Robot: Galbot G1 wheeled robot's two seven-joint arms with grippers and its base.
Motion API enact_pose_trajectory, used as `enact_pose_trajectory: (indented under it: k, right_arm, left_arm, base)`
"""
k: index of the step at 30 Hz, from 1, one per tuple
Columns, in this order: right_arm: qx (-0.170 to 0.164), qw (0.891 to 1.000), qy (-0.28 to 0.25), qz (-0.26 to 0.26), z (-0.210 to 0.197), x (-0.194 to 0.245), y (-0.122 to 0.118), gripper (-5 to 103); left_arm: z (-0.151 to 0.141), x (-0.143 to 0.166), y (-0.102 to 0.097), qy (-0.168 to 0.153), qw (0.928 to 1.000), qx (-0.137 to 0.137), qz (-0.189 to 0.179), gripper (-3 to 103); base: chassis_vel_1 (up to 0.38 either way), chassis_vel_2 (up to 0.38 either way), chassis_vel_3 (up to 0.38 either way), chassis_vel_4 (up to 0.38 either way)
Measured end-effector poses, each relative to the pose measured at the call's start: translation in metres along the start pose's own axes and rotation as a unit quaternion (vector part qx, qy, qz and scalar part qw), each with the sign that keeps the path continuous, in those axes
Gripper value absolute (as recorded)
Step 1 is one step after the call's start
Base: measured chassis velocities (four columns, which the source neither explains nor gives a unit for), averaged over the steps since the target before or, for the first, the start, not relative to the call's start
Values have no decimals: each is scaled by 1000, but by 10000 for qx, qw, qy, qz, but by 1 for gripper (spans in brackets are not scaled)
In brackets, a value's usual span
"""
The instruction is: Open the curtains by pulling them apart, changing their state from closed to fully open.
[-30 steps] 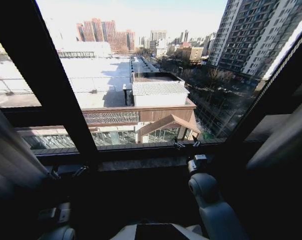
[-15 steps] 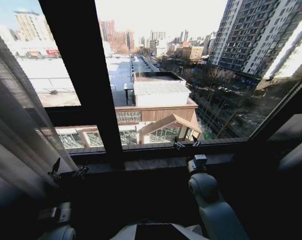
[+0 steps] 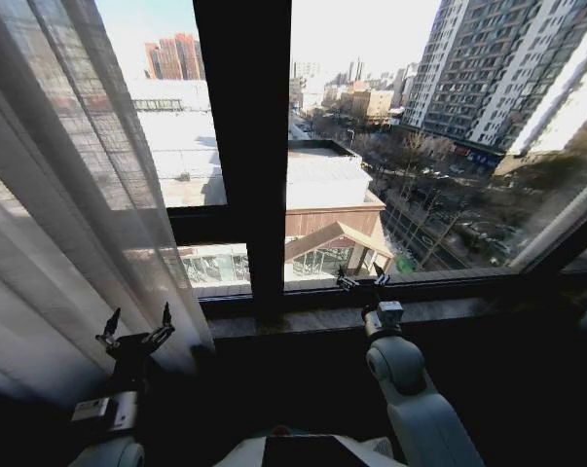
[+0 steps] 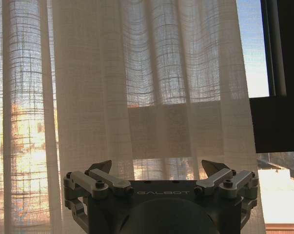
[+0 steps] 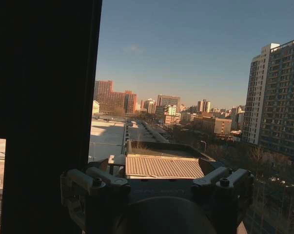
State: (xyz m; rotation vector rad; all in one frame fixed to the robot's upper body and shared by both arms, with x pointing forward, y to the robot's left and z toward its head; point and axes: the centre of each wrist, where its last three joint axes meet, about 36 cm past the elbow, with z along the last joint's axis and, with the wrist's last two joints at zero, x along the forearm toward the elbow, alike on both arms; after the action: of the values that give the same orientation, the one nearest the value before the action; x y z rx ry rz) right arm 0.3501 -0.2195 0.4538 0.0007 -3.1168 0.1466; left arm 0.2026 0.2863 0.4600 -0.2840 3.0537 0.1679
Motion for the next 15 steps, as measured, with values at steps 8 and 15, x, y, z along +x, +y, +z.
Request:
enact_pose_trajectory:
  k: [8,15]
  right_arm:
    - [-36,10000,18,-40,3,-1,3,100]
    - [-26,10000,45,-48,5,-2,4,100]
  left_arm:
    - [3,-7,-4,19,10000,13,96,100]
    - [-3,-17,-21,127,9990,171,385,100]
  base:
    - [114,114,-106,-136]
    - [-26,-34,34,39]
